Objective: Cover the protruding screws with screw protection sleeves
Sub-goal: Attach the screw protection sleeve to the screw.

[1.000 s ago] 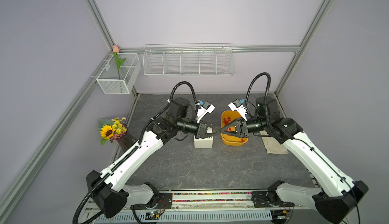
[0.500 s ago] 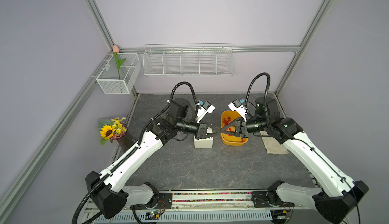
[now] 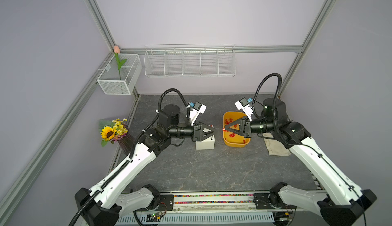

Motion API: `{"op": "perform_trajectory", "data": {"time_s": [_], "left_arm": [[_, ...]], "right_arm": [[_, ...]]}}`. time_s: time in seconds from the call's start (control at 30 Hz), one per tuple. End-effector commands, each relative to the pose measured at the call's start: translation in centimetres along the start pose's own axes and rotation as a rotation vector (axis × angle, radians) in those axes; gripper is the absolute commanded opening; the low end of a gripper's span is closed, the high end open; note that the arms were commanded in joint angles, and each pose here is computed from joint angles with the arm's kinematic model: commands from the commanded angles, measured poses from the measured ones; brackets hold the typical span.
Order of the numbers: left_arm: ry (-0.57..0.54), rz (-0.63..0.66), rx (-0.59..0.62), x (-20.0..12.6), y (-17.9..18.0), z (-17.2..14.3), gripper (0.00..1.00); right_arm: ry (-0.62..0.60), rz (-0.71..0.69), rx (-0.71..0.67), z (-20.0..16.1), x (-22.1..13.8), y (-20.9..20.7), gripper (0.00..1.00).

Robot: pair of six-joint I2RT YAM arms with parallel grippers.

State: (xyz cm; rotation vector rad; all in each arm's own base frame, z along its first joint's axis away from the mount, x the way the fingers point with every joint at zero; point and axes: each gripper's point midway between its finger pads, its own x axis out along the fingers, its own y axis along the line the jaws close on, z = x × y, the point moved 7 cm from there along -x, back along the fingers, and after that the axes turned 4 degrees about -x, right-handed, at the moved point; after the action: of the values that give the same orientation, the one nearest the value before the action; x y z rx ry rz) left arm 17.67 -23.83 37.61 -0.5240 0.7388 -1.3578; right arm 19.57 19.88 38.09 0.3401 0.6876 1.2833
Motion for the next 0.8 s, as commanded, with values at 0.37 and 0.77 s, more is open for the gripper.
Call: {"op": "perform_trajectory", "data": {"time_s": [0.37,0.77], "left_arm": [[-0.271,0.016,-0.087,-0.1,1.7,1.0,0.39],[-0.283,0.381,-0.251,-1.6,5.5,-1.0,0.43]], "right_arm": [[-0.132,-0.086,0.026,0.1,0.4,-1.6,0.09],[-0.08,-0.23,0.056,-1.2,1.3,-4.4,0.09]]}}
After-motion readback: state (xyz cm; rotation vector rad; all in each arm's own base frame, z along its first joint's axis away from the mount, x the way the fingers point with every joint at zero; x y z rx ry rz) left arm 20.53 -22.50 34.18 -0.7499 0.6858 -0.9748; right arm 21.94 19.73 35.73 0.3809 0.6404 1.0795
